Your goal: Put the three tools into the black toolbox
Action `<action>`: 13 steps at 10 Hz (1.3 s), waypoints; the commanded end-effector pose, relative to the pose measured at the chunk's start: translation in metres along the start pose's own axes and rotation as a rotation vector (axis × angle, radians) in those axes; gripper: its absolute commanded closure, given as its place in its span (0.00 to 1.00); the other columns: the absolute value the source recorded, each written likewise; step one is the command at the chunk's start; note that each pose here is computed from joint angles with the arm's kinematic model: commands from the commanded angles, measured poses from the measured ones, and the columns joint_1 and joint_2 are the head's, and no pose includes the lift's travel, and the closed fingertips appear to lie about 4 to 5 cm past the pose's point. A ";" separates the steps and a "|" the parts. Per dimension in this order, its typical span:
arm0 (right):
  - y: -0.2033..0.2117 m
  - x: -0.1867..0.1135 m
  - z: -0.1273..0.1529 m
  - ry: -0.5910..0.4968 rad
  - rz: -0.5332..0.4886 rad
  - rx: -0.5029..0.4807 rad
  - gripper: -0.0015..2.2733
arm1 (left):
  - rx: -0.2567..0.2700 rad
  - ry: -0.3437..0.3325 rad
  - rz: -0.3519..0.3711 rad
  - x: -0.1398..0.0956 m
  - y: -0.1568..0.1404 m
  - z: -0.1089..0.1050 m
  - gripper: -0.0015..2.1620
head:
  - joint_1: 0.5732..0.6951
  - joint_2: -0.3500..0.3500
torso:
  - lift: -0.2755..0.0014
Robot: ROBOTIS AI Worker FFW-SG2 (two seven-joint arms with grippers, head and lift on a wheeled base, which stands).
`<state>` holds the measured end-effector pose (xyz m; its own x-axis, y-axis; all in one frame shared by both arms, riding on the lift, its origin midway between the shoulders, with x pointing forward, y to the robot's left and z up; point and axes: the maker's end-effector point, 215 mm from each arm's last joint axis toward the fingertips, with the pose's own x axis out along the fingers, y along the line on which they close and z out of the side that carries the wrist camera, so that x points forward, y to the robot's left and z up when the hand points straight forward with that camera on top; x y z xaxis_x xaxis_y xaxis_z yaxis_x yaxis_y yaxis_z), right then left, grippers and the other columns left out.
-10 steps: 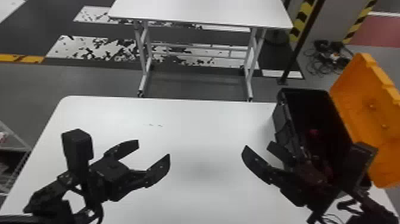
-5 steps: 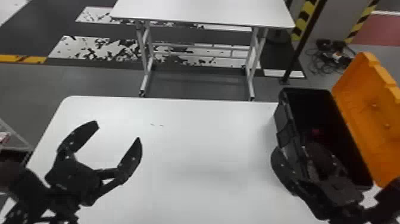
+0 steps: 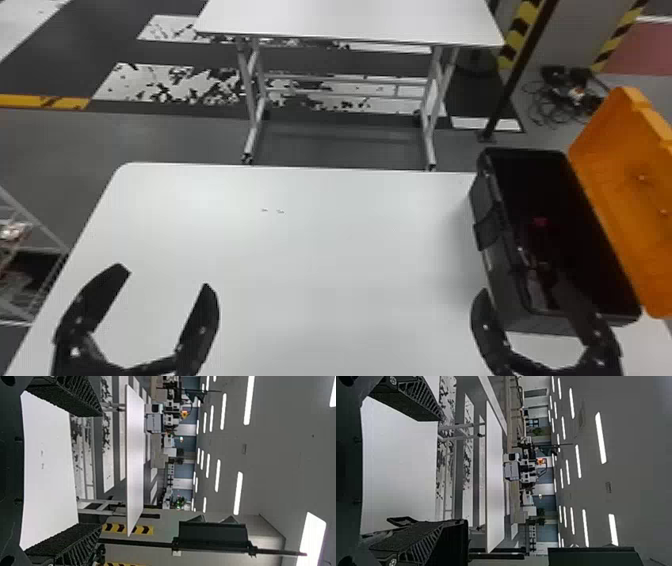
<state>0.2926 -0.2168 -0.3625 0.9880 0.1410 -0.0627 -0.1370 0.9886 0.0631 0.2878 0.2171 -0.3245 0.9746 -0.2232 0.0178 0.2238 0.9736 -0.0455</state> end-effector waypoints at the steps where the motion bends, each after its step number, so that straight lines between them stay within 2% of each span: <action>1: 0.002 -0.011 -0.013 0.028 -0.006 0.009 0.03 | -0.042 0.047 0.030 -0.016 -0.007 -0.017 0.00 | 1.00 0.50 | 0.81; 2: 0.002 -0.015 -0.027 0.082 -0.008 0.019 0.03 | -0.033 0.063 0.078 -0.019 -0.014 -0.021 0.00 | 1.00 0.51 | 0.81; 3: 0.003 -0.020 -0.037 0.114 0.000 0.023 0.03 | -0.034 0.067 0.092 -0.021 -0.023 -0.021 0.00 | 1.00 0.51 | 0.81; 4: 0.003 -0.024 -0.041 0.136 0.003 0.035 0.03 | -0.052 0.131 0.077 -0.021 -0.027 -0.036 0.00 | 1.00 0.50 | 0.81; 5: 0.002 -0.029 -0.042 0.147 -0.001 0.048 0.03 | -0.065 0.166 0.063 -0.020 -0.026 -0.046 0.00 | 1.00 0.46 | 0.81; 7: -0.008 -0.034 -0.038 0.153 -0.022 0.056 0.03 | -0.129 0.252 0.015 -0.023 -0.017 -0.073 0.00 | 1.00 0.41 | 0.81; 13: -0.009 -0.034 -0.035 0.146 -0.025 0.059 0.03 | -0.122 0.288 0.035 -0.023 -0.014 -0.085 0.01 | 1.00 0.42 | 0.81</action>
<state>0.2576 -0.2289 -0.3958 0.9698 0.1266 -0.2084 -0.1038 0.9877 0.1172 0.2626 0.2049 -0.4085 0.9401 -0.2107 -0.2680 0.1721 0.9719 -0.1607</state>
